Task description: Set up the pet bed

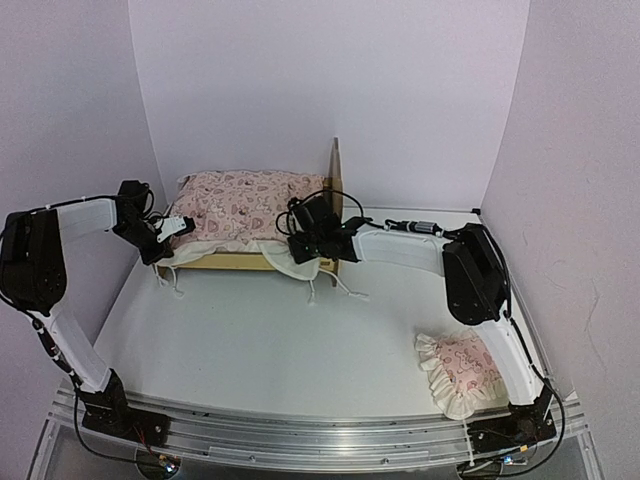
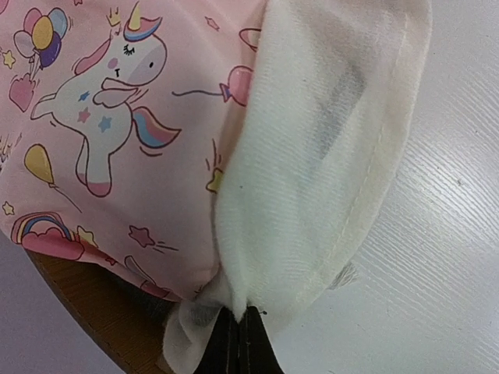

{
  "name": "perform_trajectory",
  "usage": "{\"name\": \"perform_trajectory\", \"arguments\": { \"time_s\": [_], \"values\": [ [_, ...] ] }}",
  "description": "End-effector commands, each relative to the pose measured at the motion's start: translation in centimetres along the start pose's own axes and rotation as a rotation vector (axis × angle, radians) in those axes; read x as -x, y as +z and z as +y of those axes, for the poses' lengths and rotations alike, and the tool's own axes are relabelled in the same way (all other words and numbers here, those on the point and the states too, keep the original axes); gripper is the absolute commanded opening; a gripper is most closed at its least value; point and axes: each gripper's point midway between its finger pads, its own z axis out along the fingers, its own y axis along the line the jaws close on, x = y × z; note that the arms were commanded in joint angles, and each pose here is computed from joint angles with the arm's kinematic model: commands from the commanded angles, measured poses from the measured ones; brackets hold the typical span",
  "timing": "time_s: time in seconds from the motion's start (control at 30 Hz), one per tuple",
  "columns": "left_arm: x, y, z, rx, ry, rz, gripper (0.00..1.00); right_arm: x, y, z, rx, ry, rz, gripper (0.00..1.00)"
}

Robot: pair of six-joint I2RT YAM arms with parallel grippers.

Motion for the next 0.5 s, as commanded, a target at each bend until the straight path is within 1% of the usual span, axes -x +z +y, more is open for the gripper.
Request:
{"name": "perform_trajectory", "arguments": {
  "time_s": [0.0, 0.13, 0.23, 0.33, 0.47],
  "values": [
    [0.5, -3.1, 2.2, 0.039, -0.062, -0.015, 0.0, 4.2, -4.7, -1.2, 0.003, -0.026, -0.057, 0.0],
    [-0.4, -4.3, 3.2, 0.066, -0.069, 0.005, 0.0, 6.0, -7.1, -1.2, 0.106, 0.002, -0.08, 0.0],
    [-1.7, -4.9, 3.9, 0.094, -0.068, 0.029, 0.0, 6.1, -8.4, -1.1, 0.215, 0.04, -0.065, 0.0],
    [-2.5, -5.2, 3.4, 0.078, -0.043, 0.052, 0.0, 5.1, -8.8, -1.7, 0.242, 0.057, -0.036, 0.0],
    [-2.7, -4.7, 2.2, 0.036, -0.038, 0.047, 0.0, 3.0, -7.8, -1.4, 0.252, 0.061, 0.015, 0.0]
  ]
}}
